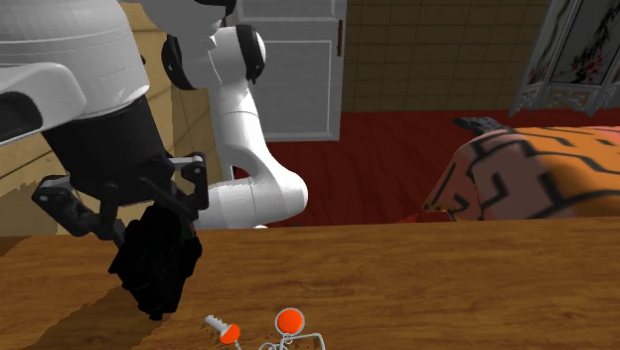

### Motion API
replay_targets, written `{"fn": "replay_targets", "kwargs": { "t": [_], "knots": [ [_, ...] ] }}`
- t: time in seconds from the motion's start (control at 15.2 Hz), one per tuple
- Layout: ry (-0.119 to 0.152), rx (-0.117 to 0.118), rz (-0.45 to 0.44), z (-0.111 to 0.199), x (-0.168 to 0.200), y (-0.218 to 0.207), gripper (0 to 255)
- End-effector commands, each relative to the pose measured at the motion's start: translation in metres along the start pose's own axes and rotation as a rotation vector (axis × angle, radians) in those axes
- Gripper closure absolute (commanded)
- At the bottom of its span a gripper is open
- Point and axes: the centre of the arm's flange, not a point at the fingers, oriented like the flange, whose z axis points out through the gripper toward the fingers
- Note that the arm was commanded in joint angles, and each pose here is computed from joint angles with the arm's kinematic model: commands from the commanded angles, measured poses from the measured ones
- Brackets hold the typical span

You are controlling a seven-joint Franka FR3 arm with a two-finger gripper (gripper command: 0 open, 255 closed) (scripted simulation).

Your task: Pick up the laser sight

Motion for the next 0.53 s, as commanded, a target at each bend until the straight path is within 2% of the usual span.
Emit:
{"fn": "replay_targets", "kwargs": {
  "t": [0.0,0.33,0.46],
  "knots": [
    [-0.001,0.000,-0.001,0.001,0.001,0.000,255],
    [-0.001,0.000,-0.001,0.001,0.000,0.000,255],
    [-0.001,0.000,-0.001,-0.009,-0.002,0.000,255]
  ]
}}
